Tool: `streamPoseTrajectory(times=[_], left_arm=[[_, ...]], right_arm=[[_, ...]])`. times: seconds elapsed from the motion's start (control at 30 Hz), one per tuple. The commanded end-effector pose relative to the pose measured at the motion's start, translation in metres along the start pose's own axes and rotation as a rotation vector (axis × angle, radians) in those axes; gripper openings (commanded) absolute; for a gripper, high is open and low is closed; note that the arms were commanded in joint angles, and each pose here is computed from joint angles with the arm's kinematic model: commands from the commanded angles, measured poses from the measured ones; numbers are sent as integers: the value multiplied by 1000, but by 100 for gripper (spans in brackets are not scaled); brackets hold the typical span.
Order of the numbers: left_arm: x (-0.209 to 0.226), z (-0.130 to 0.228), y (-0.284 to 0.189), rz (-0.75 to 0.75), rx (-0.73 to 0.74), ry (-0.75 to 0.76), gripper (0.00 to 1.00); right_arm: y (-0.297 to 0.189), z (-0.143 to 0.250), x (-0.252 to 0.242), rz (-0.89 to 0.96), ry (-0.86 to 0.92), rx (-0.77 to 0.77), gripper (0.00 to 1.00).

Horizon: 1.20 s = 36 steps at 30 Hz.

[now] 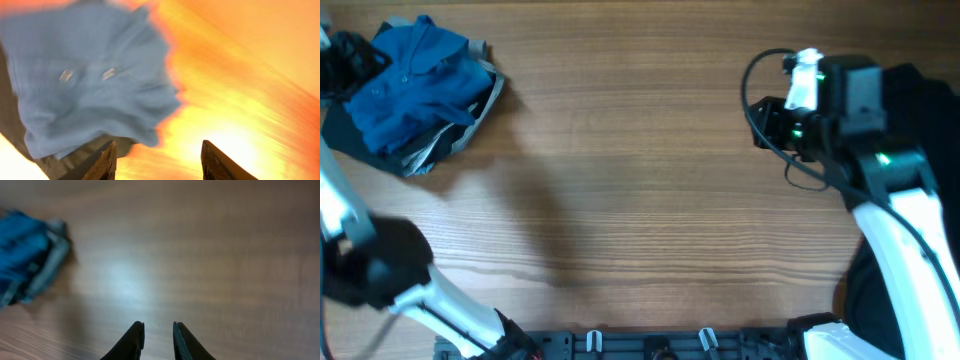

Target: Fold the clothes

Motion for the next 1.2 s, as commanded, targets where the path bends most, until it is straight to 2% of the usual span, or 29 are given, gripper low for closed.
streamPoseTrajectory(times=[0.0,0.03,0.07,0.1,0.13,0.17,0.2,0.4,0.57,0.67,0.87,0.93,1.03,1.17], left_arm=[[-84,50,-107,35,-184,281,77],[-95,65,-123,29,-200,297,96],[-106,81,-139,37,-211,313,100],[-113,96,-152,50,-213,315,100],[-116,110,-162,66,-200,296,100],[-116,118,-168,67,-188,298,100],[-114,125,-172,59,-167,294,100],[-110,131,-171,44,-127,284,100],[-110,131,-171,44,-127,284,100],[-110,131,-171,44,-127,284,100],[-110,131,-171,44,-127,284,100],[-110,131,-171,44,-127,284,100],[-110,131,-171,44,-127,284,100],[-110,131,-171,44,-127,284,100]], right_arm=[[-59,-9,13,-10,-61,-178,23],[-69,-7,16,-17,-79,-197,24],[-83,-1,21,-48,-138,-217,27],[-92,4,24,-70,-156,-224,39],[-102,10,28,-101,-161,-226,60],[-107,14,30,-116,-162,-224,75],[-111,18,30,-119,-151,-224,99],[-113,23,30,-120,-114,-204,100],[-112,31,28,-124,81,-139,99],[-110,39,17,7,113,-106,100],[-129,28,21,44,-342,-270,100],[-129,28,19,84,-443,-373,100],[-100,52,6,115,-502,-548,100],[-40,127,-18,86,-471,-672,100]])
Point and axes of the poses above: each gripper's point midway between its finger pads, its own y axis out along the fingers, its own x axis along the line the jaws close on, z = x × y, the point moved 9 cm from there along -y, back along the fingers, and after that the axes turned 9 degrees about -y, right-handed, at the moved point
